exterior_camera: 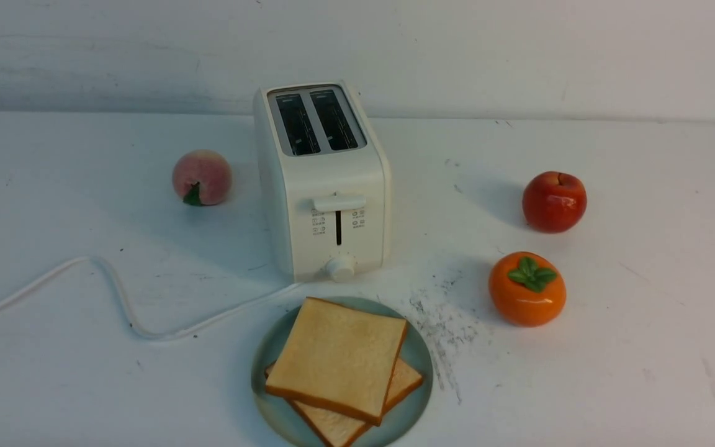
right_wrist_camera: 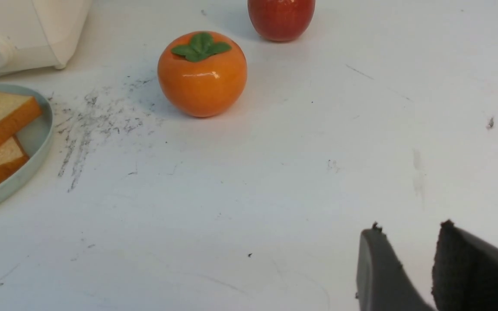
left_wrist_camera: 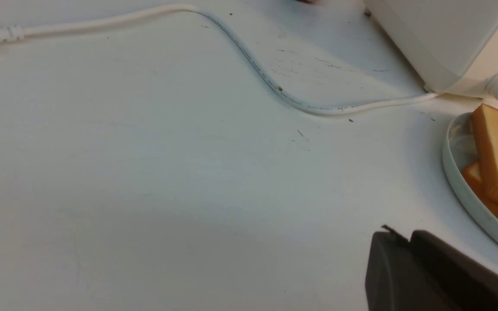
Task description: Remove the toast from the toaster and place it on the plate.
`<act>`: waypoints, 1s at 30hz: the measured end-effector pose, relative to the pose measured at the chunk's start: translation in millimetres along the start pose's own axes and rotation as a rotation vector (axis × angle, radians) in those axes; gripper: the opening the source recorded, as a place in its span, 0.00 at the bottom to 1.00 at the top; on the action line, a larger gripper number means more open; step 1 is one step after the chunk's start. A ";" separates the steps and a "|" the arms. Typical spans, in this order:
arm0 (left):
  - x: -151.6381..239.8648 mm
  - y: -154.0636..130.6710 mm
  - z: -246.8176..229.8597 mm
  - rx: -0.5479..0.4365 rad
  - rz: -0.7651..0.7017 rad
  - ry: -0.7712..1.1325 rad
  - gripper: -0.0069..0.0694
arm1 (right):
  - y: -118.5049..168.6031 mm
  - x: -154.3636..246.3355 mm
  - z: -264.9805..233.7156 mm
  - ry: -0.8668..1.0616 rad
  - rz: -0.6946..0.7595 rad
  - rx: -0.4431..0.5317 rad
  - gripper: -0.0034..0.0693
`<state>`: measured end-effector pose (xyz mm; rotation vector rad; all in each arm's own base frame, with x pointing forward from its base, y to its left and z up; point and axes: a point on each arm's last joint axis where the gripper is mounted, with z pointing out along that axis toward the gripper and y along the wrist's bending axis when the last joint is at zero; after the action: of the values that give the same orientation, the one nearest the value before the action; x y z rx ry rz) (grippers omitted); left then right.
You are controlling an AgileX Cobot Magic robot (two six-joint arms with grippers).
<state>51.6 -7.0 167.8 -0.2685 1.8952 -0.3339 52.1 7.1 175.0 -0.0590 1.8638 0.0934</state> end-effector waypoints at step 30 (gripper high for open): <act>0.0 0.0 0.0 0.000 0.000 0.000 0.19 | 0.0 0.0 0.0 0.000 0.000 0.000 0.38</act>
<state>51.6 -7.0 167.8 -0.2685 1.8952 -0.3339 52.1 7.1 175.0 -0.0590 1.8638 0.0934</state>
